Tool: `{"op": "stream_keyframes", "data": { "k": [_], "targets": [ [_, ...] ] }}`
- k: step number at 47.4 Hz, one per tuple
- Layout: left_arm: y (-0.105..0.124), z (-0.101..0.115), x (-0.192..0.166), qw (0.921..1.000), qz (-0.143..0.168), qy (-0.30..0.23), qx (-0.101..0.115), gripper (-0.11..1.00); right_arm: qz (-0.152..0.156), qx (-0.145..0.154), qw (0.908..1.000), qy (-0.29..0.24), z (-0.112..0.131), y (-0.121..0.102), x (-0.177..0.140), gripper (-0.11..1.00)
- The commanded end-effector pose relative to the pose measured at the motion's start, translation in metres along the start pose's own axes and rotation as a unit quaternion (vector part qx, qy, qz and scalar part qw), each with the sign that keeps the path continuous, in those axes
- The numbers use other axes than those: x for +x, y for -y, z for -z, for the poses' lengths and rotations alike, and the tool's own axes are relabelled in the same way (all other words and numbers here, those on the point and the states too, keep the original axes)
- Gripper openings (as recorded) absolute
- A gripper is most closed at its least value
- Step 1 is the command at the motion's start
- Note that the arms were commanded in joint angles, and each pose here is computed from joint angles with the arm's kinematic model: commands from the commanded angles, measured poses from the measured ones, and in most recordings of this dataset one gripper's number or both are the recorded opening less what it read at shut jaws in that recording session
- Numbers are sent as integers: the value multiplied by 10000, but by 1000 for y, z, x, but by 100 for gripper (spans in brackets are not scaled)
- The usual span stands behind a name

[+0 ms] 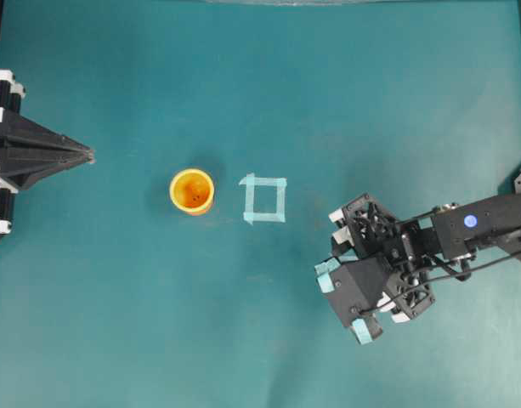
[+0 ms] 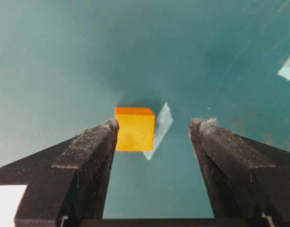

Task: Lift the orange block with right arm.
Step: 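Close the right gripper fingers around the orange cube, then raise the right gripper with the cube off the table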

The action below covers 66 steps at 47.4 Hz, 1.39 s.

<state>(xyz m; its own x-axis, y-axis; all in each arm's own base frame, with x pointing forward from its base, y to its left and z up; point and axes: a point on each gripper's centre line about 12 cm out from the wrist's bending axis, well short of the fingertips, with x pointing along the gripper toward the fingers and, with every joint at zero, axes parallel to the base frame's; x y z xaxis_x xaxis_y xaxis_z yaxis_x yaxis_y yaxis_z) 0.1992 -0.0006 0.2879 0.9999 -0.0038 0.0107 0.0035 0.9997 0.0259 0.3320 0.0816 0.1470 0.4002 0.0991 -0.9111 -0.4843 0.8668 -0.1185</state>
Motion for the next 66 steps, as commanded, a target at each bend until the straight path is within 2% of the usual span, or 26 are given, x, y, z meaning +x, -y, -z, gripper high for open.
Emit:
{"op": "stream_keyframes", "data": {
  "k": [1,18,55,66],
  "targets": [
    [0,-12,3,9999,0,138,23,2,10,41,9999,157,-4,-1,-1,63],
    [0,-12,3,9999,0,138,23,2,-21,171,9995,246,7,-6,17,63],
    [0,-12,3,9999,0,138,23,2,-51,167,9998,127,15,-9,31,62],
    [0,-12,3,9999,0,138,23,2,-58,182,9998,105,16,-9,32,55]
  ]
}}
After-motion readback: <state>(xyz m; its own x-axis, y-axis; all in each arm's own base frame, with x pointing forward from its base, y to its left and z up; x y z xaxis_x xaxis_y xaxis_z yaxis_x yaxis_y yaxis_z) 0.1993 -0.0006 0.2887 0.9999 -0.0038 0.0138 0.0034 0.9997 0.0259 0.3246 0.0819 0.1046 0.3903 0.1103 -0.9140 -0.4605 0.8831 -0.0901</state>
